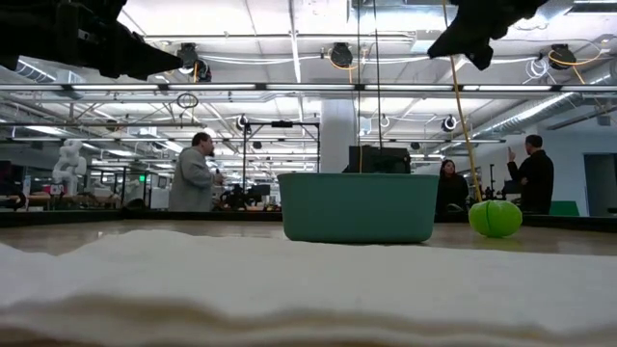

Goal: Pick and placing Produce into tupperware
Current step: Put the top sliced green cabbage into the green bin

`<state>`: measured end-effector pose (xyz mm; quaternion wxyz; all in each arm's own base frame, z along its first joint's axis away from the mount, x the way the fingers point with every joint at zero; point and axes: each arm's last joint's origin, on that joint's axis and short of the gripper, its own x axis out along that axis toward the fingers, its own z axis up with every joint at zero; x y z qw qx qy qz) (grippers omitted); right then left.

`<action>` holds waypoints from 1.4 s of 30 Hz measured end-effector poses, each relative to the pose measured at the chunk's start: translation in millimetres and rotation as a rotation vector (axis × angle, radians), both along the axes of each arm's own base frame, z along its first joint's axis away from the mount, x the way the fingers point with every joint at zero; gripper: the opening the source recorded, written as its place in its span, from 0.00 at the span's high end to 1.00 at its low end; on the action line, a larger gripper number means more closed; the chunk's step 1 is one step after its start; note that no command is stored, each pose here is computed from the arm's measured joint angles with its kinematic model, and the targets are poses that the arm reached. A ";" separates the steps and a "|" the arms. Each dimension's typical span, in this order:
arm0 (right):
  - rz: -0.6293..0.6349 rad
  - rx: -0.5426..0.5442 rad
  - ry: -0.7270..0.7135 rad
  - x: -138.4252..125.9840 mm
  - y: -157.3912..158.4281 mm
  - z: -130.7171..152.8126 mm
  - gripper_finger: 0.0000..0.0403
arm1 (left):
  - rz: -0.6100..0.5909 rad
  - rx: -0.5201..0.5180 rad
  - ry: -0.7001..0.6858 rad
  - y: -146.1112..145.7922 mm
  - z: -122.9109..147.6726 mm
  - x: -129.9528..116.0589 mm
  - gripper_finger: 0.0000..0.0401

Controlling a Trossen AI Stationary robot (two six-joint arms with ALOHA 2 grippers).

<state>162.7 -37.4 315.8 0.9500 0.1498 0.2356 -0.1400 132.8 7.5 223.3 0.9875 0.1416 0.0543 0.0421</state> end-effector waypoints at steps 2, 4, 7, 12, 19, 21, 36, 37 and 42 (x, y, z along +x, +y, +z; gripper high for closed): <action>0.011 0.019 0.038 4.3 -3.2 -0.8 1.00 | 0.000 0.000 0.000 0.0 0.0 0.0 0.92; 0.025 0.050 0.070 8.0 -7.0 -1.0 1.00 | 0.000 0.000 0.000 0.0 0.0 0.0 0.92; 0.062 0.129 0.100 14.1 -13.5 -1.0 1.00 | 0.000 0.000 0.000 0.0 0.0 0.0 0.92; 0.102 0.207 0.179 22.1 -21.6 -6.4 1.00 | 0.000 0.000 0.000 0.0 0.0 0.0 0.92; 0.126 0.259 0.367 24.1 -25.7 -21.2 1.00 | 0.000 0.000 0.000 0.0 0.0 0.0 0.92; 0.120 0.281 0.403 24.4 -25.7 -24.9 1.00 | 0.000 0.000 0.000 0.0 0.0 0.0 0.92; 0.077 0.355 0.539 23.5 -13.7 -34.4 1.00 | -0.001 0.009 0.009 0.0 -0.6 0.0 0.92; 0.077 0.364 0.547 24.7 -11.7 -35.4 1.00 | -0.001 0.009 0.009 0.0 -0.6 0.0 0.92; 0.062 0.393 0.593 26.0 -4.9 -37.6 1.00 | -0.001 0.009 0.009 0.0 -0.6 0.0 0.92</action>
